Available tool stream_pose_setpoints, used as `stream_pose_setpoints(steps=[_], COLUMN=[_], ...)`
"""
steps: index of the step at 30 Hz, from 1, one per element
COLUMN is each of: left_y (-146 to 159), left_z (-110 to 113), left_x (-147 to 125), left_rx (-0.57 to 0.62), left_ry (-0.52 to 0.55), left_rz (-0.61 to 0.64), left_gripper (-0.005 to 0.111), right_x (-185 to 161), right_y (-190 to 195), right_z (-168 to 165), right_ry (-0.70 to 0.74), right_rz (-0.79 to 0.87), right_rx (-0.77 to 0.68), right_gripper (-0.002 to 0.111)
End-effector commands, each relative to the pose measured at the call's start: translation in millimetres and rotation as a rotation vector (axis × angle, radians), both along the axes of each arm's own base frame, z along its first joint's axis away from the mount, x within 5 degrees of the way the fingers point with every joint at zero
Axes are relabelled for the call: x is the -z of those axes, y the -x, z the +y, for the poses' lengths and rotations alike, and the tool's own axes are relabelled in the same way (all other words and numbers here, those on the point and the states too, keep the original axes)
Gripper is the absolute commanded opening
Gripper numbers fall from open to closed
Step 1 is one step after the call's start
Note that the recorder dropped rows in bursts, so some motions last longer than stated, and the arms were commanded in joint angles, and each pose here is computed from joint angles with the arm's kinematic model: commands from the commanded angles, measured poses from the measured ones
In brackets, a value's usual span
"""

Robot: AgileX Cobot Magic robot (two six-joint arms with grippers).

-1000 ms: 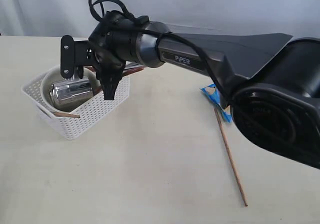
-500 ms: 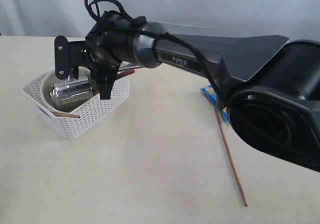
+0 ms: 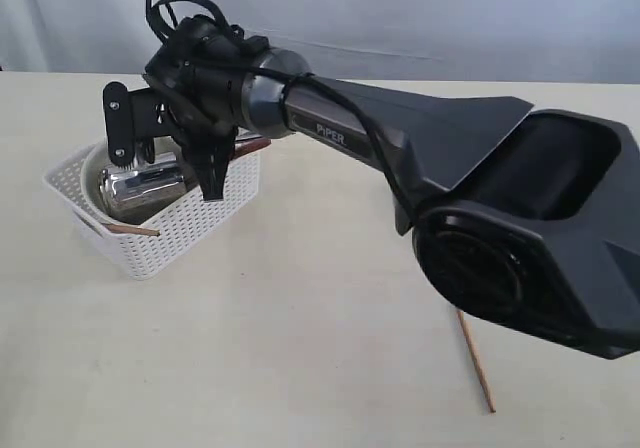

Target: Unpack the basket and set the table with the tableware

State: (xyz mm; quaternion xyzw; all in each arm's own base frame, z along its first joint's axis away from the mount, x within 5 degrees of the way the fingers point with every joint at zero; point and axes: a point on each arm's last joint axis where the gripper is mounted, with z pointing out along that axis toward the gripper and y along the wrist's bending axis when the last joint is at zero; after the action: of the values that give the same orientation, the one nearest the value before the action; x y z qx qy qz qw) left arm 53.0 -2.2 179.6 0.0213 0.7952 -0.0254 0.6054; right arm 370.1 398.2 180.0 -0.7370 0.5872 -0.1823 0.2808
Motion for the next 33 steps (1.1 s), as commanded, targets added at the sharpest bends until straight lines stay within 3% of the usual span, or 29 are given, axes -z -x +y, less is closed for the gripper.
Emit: stream_pose_setpoints(steps=[1,6,10,13,33], left_y=[0,0,0,0,0], left_z=[-1,-1,-1,-1,-1], left_x=[-2,-2,-2,-2,-2], left_rx=[0.010,0.010,0.010,0.010,0.010], left_ry=[0.006,0.006,0.006,0.006,0.006], left_rz=[-0.007,-0.007,-0.007,-0.007,-0.007], left_gripper=[0.000,0.000,0.000,0.000,0.000], right_x=[7,15,12,13,0], right_y=[-6,-10,-11,-11,4], right_z=[1,-2,-3,-4,9], right_ry=[0.007,0.017,0.032,0.035,0.049], right_rz=[0.005,0.014,-0.002,0.000,-0.044], right_rx=[0.006,0.021,0.022,0.025,-0.027], right_gripper=[0.035,0.034,0.010,0.001,0.000])
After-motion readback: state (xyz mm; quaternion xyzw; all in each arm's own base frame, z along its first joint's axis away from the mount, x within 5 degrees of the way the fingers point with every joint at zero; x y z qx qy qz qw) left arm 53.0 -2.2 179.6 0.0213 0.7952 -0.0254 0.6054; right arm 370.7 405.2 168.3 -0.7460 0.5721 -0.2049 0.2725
